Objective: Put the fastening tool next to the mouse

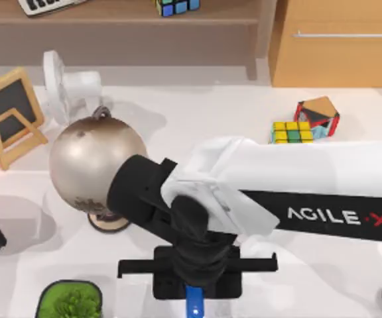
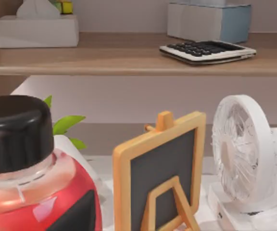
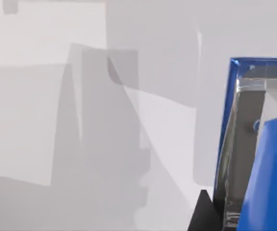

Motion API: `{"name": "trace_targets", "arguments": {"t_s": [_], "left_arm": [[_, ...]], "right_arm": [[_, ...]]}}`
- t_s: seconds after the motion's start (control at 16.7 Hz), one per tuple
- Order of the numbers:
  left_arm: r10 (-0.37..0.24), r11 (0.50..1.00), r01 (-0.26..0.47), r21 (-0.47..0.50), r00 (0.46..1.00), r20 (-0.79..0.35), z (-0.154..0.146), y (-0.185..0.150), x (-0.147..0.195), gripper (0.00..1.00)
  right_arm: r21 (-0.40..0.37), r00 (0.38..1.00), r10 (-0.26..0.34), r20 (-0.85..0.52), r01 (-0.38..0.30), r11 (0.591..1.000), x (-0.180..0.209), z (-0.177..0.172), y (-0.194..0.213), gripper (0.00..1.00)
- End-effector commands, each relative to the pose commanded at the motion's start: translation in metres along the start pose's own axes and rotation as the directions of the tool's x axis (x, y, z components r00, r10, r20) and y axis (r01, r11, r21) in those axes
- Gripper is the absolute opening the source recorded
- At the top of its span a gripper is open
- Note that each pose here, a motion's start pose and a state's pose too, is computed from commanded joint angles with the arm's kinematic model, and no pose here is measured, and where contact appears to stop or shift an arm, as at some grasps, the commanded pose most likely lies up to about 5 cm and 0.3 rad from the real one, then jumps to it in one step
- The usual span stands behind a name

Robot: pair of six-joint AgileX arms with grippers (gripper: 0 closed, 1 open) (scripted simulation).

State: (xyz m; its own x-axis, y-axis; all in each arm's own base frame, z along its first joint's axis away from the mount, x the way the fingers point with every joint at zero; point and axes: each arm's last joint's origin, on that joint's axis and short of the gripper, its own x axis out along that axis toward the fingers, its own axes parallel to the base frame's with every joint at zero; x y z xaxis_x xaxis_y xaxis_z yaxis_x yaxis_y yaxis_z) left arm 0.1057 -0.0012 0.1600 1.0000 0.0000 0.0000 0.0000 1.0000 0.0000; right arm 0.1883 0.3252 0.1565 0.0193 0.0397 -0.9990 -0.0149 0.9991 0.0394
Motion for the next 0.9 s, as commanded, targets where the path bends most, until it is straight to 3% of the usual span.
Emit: {"name": "trace_targets", "arguments": {"t_s": [0.24, 0.42, 0.66, 0.9], "left_arm": [[0.0, 1.0, 0.0, 0.0, 1.0, 0.0, 0.0, 0.0, 0.0, 1.0], [0.0, 1.0, 0.0, 0.0, 1.0, 0.0, 0.0, 0.0, 0.0, 1.0], [0.0, 1.0, 0.0, 0.0, 1.0, 0.0, 0.0, 0.0, 0.0, 1.0], [0.0, 1.0, 0.0, 0.0, 1.0, 0.0, 0.0, 0.0, 0.0, 1.0]], "right_arm": [[-0.035, 0.991, 0.127, 0.042, -0.125, 0.992, -0.037, 0.052, -0.036, 0.0], [-0.06, 0.979, 0.176, 0.1, -0.171, 0.983, -0.058, 0.097, -0.086, 0.0], [-0.043, 0.983, 0.13, 0.132, -0.126, 0.991, -0.055, 0.147, -0.175, 0.0], [0.006, 0.997, 0.047, 0.06, -0.047, 0.999, -0.031, 0.164, -0.259, 0.0]]}}
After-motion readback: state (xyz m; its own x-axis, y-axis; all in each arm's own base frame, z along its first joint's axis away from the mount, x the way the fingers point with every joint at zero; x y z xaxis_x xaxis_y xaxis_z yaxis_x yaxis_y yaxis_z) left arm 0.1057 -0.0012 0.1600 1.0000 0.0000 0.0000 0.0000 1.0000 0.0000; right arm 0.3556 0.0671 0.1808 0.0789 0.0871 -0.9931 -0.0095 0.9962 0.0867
